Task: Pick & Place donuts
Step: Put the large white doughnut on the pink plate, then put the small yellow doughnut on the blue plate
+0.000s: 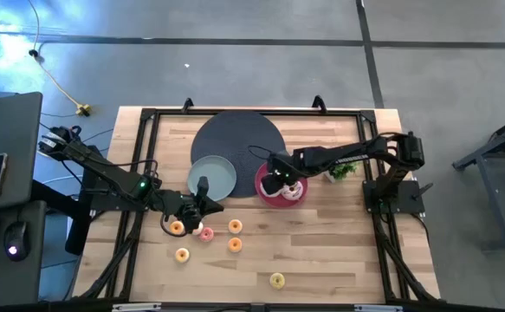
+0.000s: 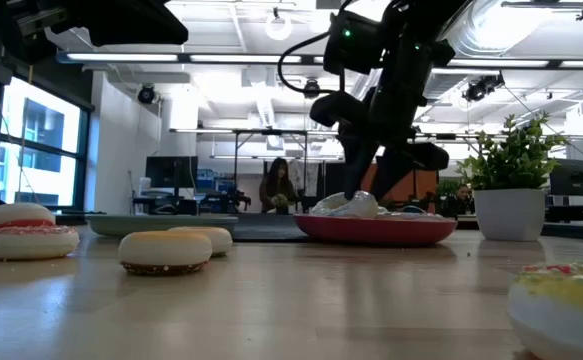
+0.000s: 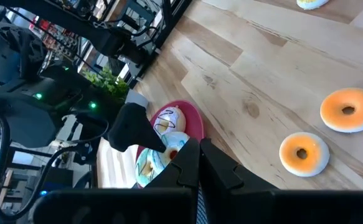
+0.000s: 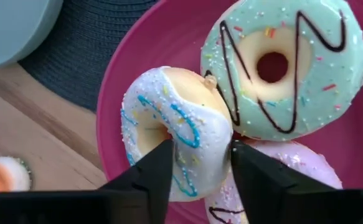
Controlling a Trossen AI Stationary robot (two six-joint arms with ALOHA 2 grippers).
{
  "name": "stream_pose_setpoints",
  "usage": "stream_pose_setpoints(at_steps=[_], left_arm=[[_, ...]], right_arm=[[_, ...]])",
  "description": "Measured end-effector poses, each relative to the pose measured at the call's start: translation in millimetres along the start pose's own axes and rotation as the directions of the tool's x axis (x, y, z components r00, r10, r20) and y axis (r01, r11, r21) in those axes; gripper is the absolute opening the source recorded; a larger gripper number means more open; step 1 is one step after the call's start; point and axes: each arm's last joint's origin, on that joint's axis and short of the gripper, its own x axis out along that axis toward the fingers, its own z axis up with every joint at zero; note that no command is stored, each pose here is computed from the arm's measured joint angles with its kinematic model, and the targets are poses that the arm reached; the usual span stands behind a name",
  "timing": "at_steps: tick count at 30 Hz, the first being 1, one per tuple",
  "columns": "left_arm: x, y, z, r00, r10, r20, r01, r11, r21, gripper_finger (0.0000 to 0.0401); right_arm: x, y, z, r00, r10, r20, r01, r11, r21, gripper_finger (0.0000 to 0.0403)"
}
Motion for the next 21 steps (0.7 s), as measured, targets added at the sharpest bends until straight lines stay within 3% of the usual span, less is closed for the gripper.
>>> stream_pose_setpoints(at_steps=[9, 15, 21], left_arm=[[0.0, 0.0, 0.0, 1.000, 0.000, 0.000, 0.000, 1.000, 0.000, 0.0000], [0.0, 0.0, -0.1, 1.000, 0.000, -0.001, 0.000, 1.000, 0.000, 0.0000], [0.0, -1.1, -1.3, 1.000, -0.011, -0.013, 0.011, 1.000, 0.007, 0.0000]], right_arm=[[-6.8, 11.3, -4.0, 0.998, -0.016, 0.055, 0.021, 0.996, -0.084, 0.0251], [-38.2, 32.4, -9.4, 0.953, -0.186, 0.238, 0.243, 0.939, -0.241, 0.0263], [-57.7, 63.9, -19.6, 0.980, -0.012, 0.199, 0.100, 0.892, -0.440, 0.0263]])
